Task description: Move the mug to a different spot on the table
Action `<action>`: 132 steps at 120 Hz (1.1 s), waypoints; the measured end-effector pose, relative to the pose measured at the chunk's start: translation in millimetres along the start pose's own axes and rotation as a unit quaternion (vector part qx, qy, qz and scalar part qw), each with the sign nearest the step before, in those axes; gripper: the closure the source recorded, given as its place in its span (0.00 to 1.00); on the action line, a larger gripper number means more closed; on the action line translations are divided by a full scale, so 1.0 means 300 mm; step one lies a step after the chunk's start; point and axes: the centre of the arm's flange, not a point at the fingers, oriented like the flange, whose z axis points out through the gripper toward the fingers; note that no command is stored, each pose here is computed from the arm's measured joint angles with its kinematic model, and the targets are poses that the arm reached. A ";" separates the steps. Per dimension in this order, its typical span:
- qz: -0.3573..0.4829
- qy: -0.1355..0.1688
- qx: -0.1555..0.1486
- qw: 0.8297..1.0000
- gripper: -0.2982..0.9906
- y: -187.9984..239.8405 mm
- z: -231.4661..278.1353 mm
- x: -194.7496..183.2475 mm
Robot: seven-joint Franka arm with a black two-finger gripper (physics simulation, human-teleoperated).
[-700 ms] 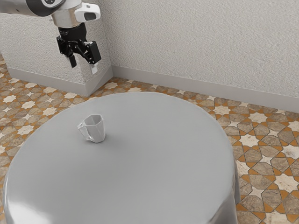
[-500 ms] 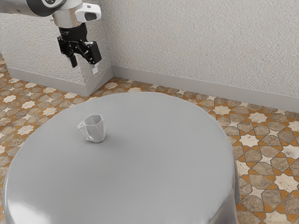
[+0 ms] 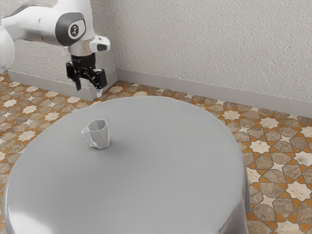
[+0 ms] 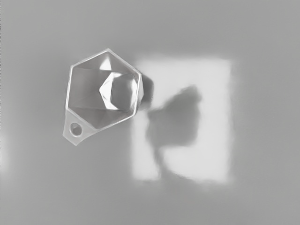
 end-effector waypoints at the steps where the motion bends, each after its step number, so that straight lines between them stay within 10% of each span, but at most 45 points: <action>1: -0.002 -0.002 0.000 1.000 0.23 -0.005 0.014 0.006; 63: -0.034 -0.013 -0.011 0.999 0.23 -0.172 0.494 0.140; 132: 0.077 -0.005 -0.039 0.996 0.23 -0.236 0.578 0.021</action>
